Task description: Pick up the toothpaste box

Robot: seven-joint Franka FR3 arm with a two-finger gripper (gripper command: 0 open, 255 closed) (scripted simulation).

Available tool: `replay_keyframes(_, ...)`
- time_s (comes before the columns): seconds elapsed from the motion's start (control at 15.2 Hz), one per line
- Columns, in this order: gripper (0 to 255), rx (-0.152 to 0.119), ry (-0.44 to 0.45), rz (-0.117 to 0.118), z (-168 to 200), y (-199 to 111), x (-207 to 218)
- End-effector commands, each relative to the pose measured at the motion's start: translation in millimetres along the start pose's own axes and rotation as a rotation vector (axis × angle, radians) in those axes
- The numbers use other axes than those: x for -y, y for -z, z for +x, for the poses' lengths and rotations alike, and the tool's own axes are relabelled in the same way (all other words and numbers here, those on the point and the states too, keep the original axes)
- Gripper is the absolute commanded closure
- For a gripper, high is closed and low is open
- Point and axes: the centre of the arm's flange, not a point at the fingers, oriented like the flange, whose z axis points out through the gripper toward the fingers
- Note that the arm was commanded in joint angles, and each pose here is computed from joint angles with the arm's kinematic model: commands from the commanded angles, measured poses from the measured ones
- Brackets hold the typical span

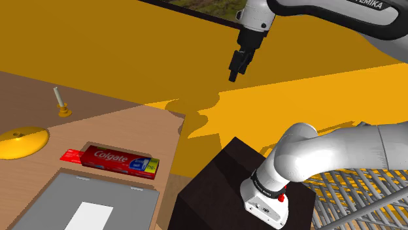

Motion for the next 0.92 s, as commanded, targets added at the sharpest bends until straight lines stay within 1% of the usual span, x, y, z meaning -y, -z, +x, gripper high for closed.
replay_keyframes(0.0, 0, 0.0, 0.0, 0.0, 0.0, 0.0, 0.0)
replay_keyframes(0.86, 0, 0.017, 0.082, -0.004, 88.8, -104.4, 106.2)
